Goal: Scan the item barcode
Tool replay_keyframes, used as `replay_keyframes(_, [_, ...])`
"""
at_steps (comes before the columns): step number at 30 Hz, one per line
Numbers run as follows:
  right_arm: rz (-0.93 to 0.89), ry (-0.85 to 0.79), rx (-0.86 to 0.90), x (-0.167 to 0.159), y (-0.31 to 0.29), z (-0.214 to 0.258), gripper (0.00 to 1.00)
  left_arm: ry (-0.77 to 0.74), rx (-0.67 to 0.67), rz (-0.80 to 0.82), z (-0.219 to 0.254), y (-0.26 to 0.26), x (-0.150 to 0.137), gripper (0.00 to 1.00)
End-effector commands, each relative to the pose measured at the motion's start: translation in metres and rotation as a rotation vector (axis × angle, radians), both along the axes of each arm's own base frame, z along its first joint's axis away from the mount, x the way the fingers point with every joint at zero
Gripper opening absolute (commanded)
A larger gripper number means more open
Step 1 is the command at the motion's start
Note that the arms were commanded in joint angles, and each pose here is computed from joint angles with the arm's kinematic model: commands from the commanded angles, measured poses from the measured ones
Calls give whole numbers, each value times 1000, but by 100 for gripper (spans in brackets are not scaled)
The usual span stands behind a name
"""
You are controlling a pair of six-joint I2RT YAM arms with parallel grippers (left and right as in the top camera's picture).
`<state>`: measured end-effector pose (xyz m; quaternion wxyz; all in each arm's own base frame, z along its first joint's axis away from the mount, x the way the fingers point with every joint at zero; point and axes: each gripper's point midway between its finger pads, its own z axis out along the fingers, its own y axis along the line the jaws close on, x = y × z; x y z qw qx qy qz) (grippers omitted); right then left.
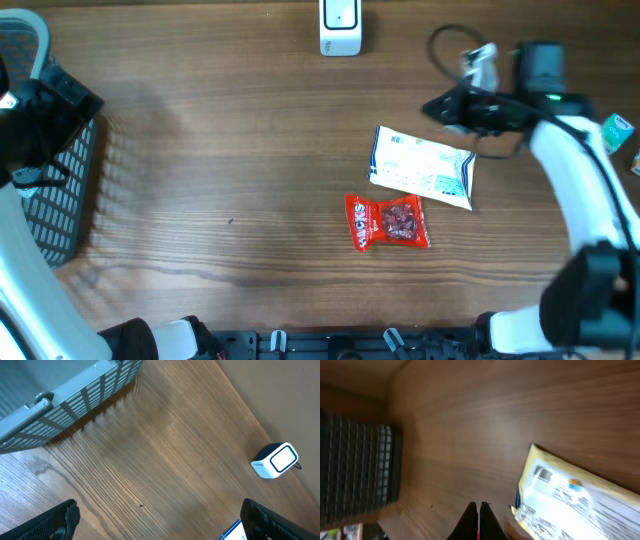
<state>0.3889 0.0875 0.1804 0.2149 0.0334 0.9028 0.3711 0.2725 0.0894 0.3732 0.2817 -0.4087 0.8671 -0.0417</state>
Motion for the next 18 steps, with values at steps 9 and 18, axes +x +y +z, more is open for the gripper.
replay_keyframes(9, [9, 326, 44, -59, 4, -161, 4, -5, 19, -1, 3, 3, -1, 100])
replay_keyframes(18, [34, 303, 54, -59, 0, -161, 4, -5, 19, -1, 3, 3, -1, 100])
